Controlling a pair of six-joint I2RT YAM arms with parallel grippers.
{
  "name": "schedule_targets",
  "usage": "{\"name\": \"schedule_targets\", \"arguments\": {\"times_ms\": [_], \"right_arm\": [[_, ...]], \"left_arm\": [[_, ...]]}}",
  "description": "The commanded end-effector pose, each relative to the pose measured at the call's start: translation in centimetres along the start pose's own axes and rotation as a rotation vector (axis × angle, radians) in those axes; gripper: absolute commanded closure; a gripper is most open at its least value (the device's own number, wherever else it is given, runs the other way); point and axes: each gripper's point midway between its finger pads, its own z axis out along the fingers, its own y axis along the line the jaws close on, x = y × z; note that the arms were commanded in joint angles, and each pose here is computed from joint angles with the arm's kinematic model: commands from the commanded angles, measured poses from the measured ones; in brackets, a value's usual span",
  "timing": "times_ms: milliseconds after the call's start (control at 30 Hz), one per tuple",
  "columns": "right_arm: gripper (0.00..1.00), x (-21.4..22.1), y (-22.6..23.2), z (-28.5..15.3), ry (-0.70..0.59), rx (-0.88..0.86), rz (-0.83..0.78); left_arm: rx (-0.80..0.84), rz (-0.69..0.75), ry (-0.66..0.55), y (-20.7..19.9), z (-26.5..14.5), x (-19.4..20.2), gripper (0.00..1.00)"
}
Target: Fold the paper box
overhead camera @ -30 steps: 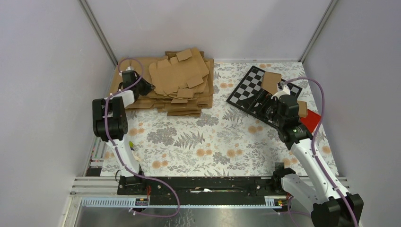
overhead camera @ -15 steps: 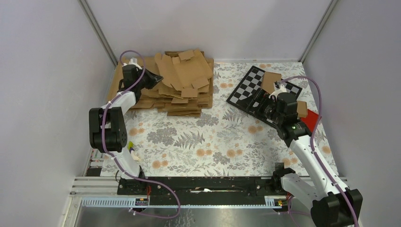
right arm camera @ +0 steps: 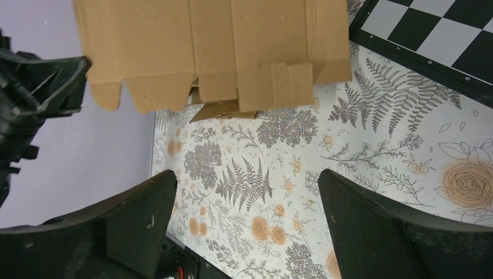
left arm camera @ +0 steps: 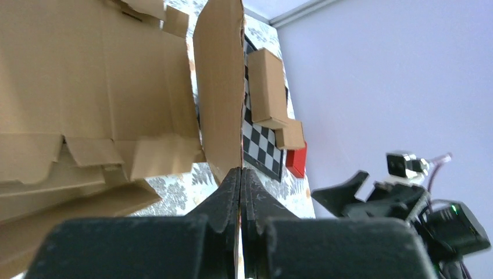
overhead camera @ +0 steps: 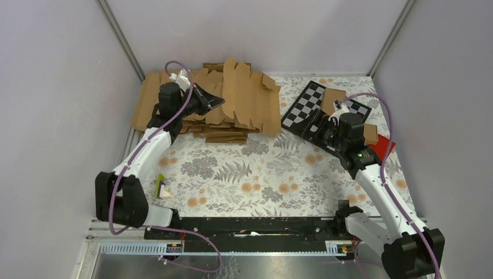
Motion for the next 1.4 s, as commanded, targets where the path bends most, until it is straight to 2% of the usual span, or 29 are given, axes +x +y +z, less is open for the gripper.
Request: {"name": "schedule_targets", "arguments": {"times_ms": [0,100,200,400,533,567,633,733,1000,1167,1367], "right_arm": [[0.01,-0.3,1.1,0.2,0.012,-0.034,-0.006],[0.0,0.1,-1.1,0.7,0.026,0.077,0.023],[0.0,1.2,-2.9,1.3,0.074,0.148,0.033],[0.0,3.4,-5.3,2.4,0.155,0.201,0.052],[0.0,4.0,-6.7,1.8,0.148,0.249,0.037],[0.0,4.0,-7.3,1.5,0.14,0.285,0.037],[0.07,4.0,-8.9,0.9,0.132,0.373,0.028],[0.09,4.7,-10.7,0.3,0.154,0.465,0.021],[0.11,9.6,-13.3,0.4,0.293,0.513,0.106],[0.16,12.7,-14.4,0.9,0.38,0.5,0.109],[0.17,13.4,-15.3,1.5,0.416,0.533,0.088]], "left_arm": [[0.026,0.024,0.106,-1.0,-2.2,3.1,1.0],[0.045,-0.016,0.211,-0.9,-3.3,6.0,1.0],[0.033,0.009,0.296,-1.3,-4.6,8.1,1.0],[-0.157,0.146,0.296,1.2,-7.1,8.2,0.96],[-0.198,0.157,0.315,2.8,-7.4,9.4,0.97],[-0.199,0.157,0.326,3.1,-7.3,10.0,0.97],[-0.164,0.152,0.355,2.8,-7.1,10.9,0.97],[-0.15,0.154,0.386,2.6,-6.8,11.8,0.97],[-0.14,0.172,0.421,2.6,-6.5,13.1,0.92],[-0.101,0.14,0.482,2.8,-5.8,15.3,0.89],[-0.064,0.094,0.502,2.9,-4.8,17.3,0.86]]}}
